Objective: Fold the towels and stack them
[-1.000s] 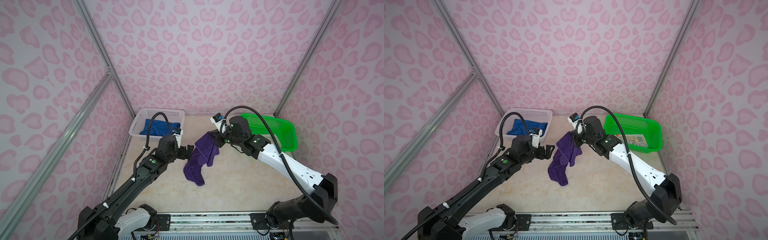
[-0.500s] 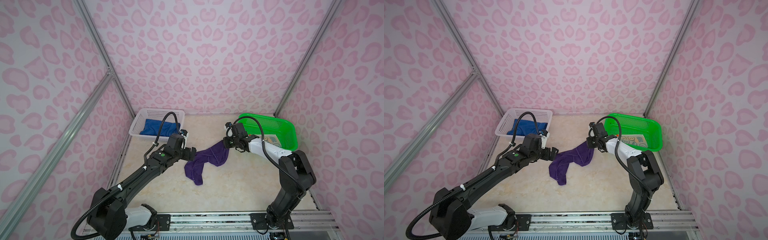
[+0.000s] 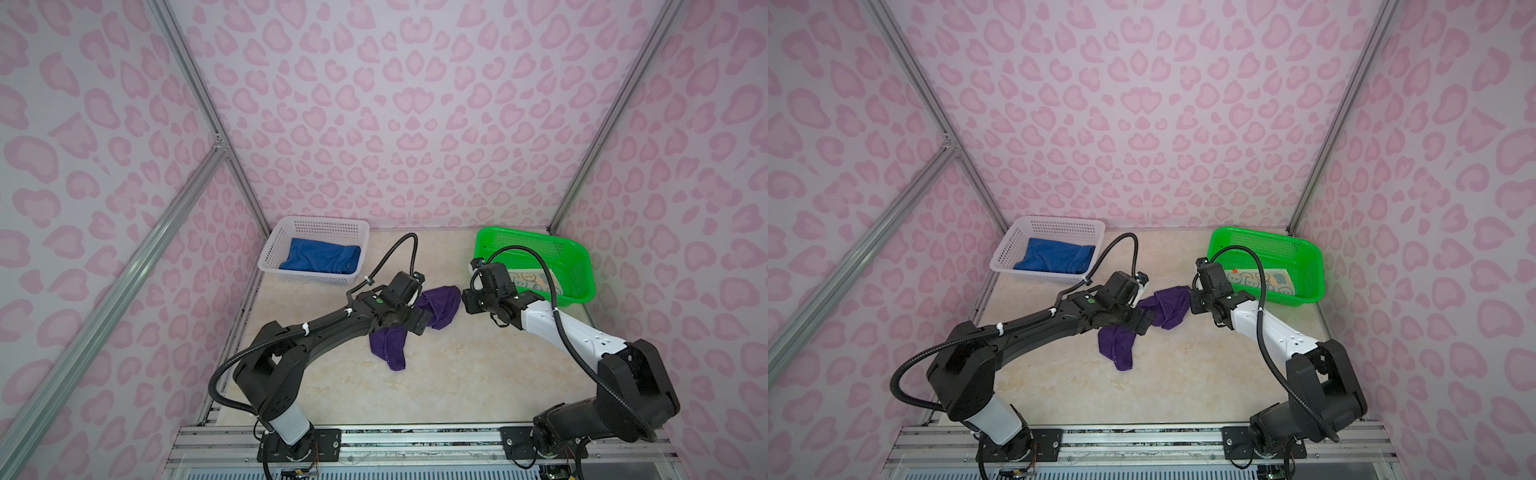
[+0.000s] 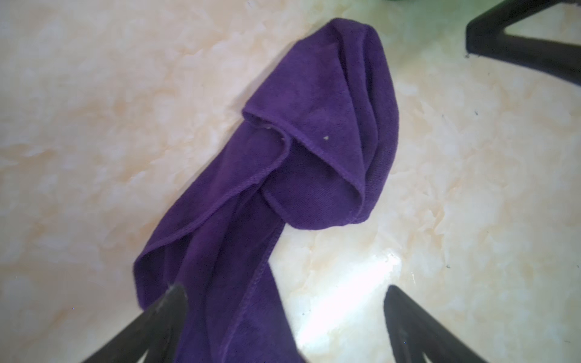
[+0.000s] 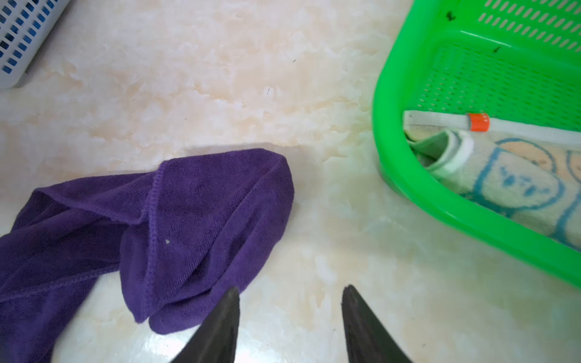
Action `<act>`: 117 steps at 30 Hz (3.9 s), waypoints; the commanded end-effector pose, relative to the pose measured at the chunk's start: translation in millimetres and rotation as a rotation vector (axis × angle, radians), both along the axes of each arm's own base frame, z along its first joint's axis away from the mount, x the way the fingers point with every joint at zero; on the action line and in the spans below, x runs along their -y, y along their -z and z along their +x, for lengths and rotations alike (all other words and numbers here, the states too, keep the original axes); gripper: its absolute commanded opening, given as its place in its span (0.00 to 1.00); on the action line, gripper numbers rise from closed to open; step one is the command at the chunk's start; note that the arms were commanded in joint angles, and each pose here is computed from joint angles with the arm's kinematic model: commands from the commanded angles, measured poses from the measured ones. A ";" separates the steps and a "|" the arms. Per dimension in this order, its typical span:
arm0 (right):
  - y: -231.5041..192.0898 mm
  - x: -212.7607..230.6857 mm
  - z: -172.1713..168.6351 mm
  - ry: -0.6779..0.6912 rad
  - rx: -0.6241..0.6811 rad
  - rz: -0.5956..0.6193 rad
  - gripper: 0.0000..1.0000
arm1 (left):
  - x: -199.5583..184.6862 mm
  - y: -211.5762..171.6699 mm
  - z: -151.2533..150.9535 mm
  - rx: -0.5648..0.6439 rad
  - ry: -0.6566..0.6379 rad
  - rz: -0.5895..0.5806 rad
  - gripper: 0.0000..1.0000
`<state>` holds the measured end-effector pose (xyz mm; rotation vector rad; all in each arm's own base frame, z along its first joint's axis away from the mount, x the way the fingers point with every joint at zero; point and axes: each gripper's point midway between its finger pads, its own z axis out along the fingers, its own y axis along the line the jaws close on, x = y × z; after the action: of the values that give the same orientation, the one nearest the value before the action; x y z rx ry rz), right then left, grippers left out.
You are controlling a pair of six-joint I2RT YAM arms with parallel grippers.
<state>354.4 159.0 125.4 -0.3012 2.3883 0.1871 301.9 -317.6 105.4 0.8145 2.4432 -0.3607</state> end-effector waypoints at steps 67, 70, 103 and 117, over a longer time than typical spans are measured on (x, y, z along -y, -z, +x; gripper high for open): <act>13.6 -56.6 -12.3 0.015 0.253 0.256 0.55 | 17.7 -43.9 50.0 -0.056 -0.232 -0.092 0.15; 10.4 -24.4 -16.3 0.076 0.237 0.203 0.55 | 16.0 -30.2 32.3 -0.085 -0.176 -0.063 0.34; -10.0 15.8 -39.2 0.093 0.273 0.154 0.55 | 71.4 39.4 19.4 -0.191 -0.174 -0.046 0.03; -30.5 -22.4 -43.3 -0.151 0.443 0.259 0.57 | 57.0 -107.2 47.0 -0.189 -0.309 -0.454 0.02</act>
<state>308.0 163.2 132.7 -0.2875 2.0016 0.3691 346.8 -368.1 183.0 0.3129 2.5015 -0.7023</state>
